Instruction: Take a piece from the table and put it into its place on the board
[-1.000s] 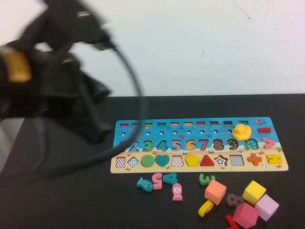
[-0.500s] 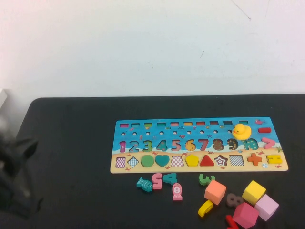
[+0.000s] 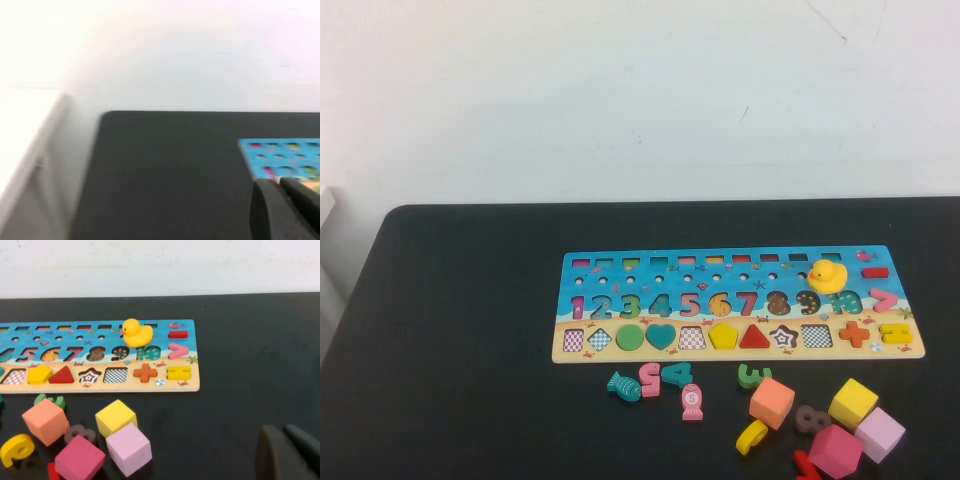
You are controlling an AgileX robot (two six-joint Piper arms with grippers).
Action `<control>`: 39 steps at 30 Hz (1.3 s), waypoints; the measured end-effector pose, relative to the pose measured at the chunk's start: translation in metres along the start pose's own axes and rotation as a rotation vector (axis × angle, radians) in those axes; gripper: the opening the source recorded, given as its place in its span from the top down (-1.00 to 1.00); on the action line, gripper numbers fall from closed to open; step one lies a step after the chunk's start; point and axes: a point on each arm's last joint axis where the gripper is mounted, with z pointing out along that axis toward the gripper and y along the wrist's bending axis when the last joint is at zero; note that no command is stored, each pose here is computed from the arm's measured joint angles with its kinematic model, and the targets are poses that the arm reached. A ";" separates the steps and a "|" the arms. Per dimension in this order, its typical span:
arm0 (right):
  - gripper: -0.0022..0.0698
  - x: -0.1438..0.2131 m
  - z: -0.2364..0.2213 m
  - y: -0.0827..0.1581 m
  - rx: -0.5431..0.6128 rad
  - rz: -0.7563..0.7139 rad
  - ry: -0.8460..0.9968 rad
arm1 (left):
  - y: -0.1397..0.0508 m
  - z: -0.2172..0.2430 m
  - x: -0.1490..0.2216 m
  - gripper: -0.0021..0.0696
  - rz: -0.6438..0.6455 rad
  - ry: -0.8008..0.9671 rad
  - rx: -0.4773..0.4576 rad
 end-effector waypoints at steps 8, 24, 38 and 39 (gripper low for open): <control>0.89 0.000 0.000 0.000 0.000 0.000 0.000 | 0.009 -0.006 0.036 0.95 0.060 -0.069 -0.088; 0.89 0.000 0.000 0.000 0.000 0.000 0.000 | 0.003 -0.007 0.053 0.95 0.114 0.108 -0.006; 0.89 0.000 0.000 0.000 0.000 0.000 0.000 | 0.001 -0.007 0.053 0.95 0.123 0.110 0.009; 0.89 0.000 0.000 0.000 0.000 0.000 0.000 | 0.001 -0.007 0.053 0.95 0.125 0.110 0.008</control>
